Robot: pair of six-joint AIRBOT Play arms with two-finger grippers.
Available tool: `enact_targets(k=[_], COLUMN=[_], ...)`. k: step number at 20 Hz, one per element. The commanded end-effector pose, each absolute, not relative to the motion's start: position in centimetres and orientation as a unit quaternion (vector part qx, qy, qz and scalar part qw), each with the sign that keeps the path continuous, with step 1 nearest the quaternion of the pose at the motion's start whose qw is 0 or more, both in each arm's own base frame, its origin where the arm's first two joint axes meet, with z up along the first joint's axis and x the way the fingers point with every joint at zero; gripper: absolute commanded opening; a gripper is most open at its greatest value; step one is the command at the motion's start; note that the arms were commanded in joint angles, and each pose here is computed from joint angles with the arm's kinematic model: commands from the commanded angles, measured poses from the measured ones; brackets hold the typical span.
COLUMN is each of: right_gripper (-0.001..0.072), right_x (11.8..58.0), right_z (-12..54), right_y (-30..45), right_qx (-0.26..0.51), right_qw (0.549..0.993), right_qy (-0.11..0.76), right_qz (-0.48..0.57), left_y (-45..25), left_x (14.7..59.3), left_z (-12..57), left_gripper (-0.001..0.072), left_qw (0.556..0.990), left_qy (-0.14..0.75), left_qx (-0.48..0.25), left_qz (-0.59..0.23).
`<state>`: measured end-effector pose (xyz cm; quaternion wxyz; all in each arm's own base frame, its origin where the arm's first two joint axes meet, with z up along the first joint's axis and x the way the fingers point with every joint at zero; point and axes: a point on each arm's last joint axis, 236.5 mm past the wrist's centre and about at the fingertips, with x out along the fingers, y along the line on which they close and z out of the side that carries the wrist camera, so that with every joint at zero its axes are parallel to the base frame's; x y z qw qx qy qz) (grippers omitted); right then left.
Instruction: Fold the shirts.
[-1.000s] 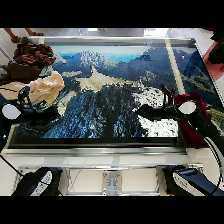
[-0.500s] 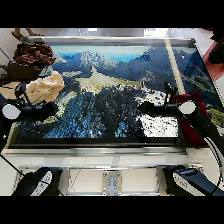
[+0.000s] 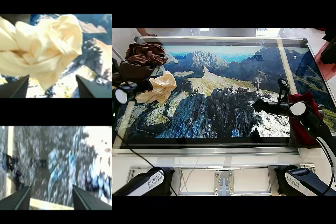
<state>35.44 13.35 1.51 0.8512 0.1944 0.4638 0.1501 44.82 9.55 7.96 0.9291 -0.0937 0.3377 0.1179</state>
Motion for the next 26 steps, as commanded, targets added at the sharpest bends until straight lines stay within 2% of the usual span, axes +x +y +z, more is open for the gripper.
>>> enact_targets(k=[1, 4, 8, 14, 15, 16, 17, 20, 22, 24, 26], right_gripper=[0.0620, 0.0620, 0.0620, 0.0620, 0.0619, 0.0618, 0.0614, 0.0610, 0.0610, 0.0610, 0.0610], right_x=[36.2, 36.3, 37.0, 37.9, 38.0, 38.0, 38.1, 38.8, 39.9, 40.9, 41.5], right_z=[1.7, 1.7, 2.1, 2.8, 2.8, 2.9, 3.0, 3.6, 4.3, 5.0, 5.7], right_y=[12.8, 12.7, 12.4, 12.1, 12.0, 12.1, 12.1, 11.8, 11.1, 10.2, 9.8], right_qx=[0.176, 0.174, 0.174, 0.179, 0.180, 0.182, 0.186, 0.190, 0.183, 0.167, 0.165], right_qw=[0.864, 0.866, 0.874, 0.884, 0.885, 0.885, 0.885, 0.893, 0.907, 0.922, 0.929], right_qy=[0.448, 0.446, 0.431, 0.410, 0.409, 0.407, 0.406, 0.387, 0.361, 0.334, 0.317], right_qz=[0.148, 0.147, 0.141, 0.133, 0.132, 0.132, 0.132, 0.126, 0.115, 0.104, 0.098], left_y=[11.9, 12.6, 13.5, 16.5, 16.6, 16.4, 16.1, 12.2, 6.5, -0.3, -6.3], left_x=[49.2, 52.0, 54.5, 54.5, 54.4, 54.4, 54.6, 55.9, 57.6, 57.7, 55.5], left_z=[4.7, 1.5, -1.4, -4.4, -4.5, -4.5, -4.3, -1.2, 4.8, 13.3, 21.6], left_gripper=[0.0691, 0.0691, 0.0692, 0.0680, 0.0552, 0.0161, 0.0010, 0.0008, 0.0007, 0.0007, 0.0006], left_qw=[0.904, 0.876, 0.867, 0.850, 0.848, 0.849, 0.850, 0.861, 0.884, 0.905, 0.917], left_qy=[0.410, 0.472, 0.489, 0.510, 0.512, 0.511, 0.510, 0.497, 0.454, 0.386, 0.324], left_qx=[-0.049, -0.035, -0.026, 0.020, 0.022, 0.019, 0.013, -0.073, -0.108, -0.111, -0.076], left_qz=[0.109, 0.094, 0.094, 0.134, 0.135, 0.133, 0.130, 0.081, -0.023, -0.142, -0.219])
